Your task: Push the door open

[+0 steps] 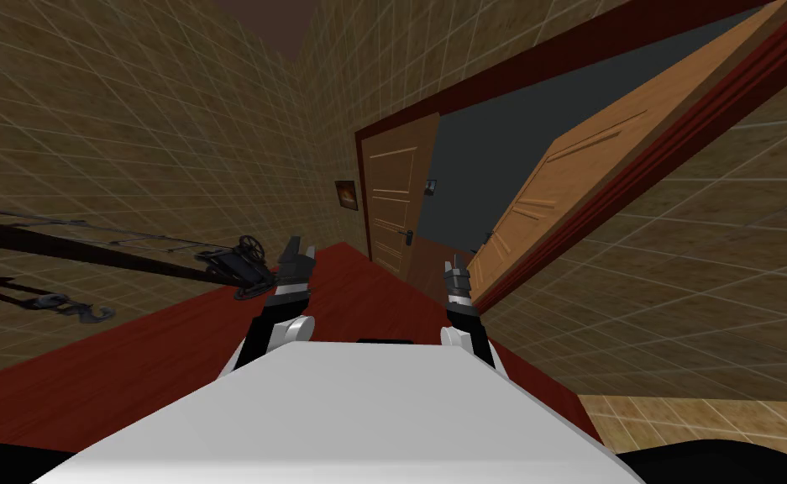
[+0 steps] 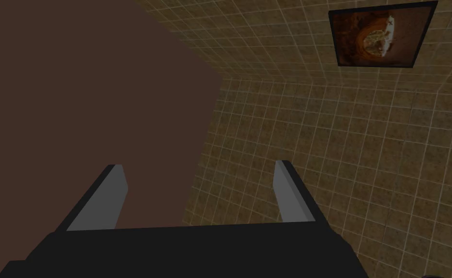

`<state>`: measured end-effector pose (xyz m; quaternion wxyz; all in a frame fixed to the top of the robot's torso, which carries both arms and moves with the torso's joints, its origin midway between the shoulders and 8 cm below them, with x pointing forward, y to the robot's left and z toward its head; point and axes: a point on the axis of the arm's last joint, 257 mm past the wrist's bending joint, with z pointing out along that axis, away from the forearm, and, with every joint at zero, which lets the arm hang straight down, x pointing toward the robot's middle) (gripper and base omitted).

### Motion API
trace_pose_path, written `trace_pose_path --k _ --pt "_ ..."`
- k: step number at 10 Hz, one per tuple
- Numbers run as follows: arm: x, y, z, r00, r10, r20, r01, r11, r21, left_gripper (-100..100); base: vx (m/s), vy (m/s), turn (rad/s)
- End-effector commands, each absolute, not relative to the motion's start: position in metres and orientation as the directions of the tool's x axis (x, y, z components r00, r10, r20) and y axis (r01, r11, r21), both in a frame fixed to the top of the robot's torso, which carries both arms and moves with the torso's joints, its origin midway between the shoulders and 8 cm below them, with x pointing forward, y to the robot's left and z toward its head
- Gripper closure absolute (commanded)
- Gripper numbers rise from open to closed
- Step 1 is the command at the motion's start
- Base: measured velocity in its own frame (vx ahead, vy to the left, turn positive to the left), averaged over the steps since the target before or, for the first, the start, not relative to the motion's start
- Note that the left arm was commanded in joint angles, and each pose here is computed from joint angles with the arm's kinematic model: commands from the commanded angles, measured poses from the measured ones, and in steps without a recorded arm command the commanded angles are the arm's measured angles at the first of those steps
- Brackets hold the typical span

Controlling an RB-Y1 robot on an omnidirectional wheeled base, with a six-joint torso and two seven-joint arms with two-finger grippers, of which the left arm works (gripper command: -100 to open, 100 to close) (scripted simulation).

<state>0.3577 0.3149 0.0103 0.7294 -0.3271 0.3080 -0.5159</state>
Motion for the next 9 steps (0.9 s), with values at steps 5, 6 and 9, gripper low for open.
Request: trace_pose_path --k 5,6,9 --pt "0.394 0.295 -0.032 0.19 -0.977 -0.096 0.501 0.181 -0.847 -100 0.159 0.002 -0.101" --pt "0.402 0.289 -0.043 0.169 -0.981 -0.091 0.486 0.163 -0.859 -100 0.185 -0.013 -0.137" --pt "0.421 0.275 -0.068 0.121 -0.989 -0.08 0.449 0.126 -0.885 -100 0.158 0.013 -0.102"
